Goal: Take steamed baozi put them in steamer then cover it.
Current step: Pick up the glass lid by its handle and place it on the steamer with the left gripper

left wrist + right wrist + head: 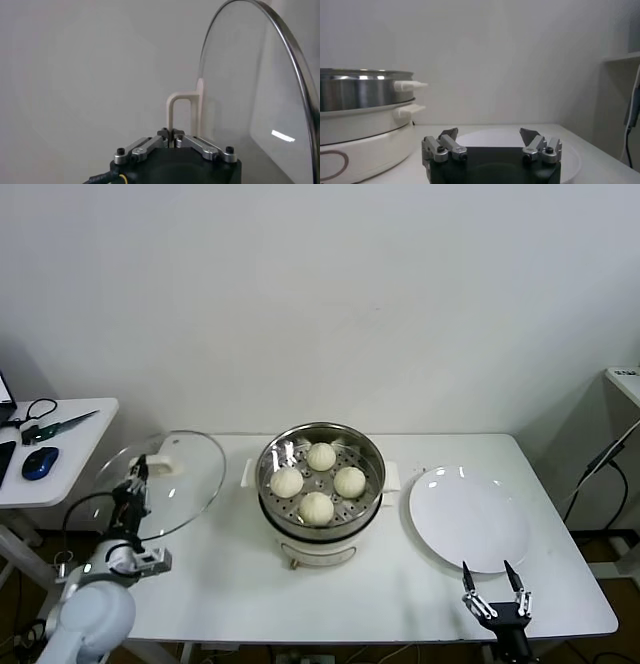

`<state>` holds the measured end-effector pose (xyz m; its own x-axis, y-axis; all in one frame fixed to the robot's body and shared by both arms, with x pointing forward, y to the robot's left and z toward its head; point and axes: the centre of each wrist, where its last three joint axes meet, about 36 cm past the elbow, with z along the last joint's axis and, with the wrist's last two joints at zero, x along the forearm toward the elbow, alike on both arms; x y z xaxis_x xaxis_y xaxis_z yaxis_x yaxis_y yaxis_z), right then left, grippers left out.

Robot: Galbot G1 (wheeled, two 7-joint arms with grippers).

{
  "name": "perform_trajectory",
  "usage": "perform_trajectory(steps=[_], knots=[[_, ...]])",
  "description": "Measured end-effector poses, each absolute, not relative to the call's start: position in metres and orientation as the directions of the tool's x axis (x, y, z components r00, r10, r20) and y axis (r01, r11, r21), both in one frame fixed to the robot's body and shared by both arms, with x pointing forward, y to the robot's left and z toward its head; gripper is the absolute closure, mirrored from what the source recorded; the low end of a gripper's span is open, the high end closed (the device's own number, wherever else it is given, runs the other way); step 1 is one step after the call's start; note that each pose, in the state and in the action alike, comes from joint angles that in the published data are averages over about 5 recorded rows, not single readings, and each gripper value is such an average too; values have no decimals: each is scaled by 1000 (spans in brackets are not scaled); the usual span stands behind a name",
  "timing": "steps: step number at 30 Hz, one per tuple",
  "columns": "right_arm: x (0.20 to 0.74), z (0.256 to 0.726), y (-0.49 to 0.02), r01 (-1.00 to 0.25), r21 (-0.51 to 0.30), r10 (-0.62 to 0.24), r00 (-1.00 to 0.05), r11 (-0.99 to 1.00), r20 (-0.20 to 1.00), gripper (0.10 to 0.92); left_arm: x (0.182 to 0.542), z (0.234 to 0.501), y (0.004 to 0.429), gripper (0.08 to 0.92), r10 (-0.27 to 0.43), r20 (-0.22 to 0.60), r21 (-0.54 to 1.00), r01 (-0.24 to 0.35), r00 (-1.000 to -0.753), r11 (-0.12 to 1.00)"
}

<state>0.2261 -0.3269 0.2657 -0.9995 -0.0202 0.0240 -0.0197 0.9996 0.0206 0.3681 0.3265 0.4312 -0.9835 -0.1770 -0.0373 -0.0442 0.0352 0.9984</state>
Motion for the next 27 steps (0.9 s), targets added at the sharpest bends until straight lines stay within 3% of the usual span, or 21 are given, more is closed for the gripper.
perform_trajectory(steps=[5,11,27], knots=[[229,266,-327,-21,15,-22,-999,1000,25,200,370,458,294,860,-160,-51,995,-63,-986,71],[234,267,-330,-17,7,-17,-1000,1000,23,200,372,472,248,860,-126,-56,992,-70,-990,102],[239,268,-334,-4,9,-4,-1000,1000,9,200,378,460,113,860,-2,-65,988,-65,-998,139]])
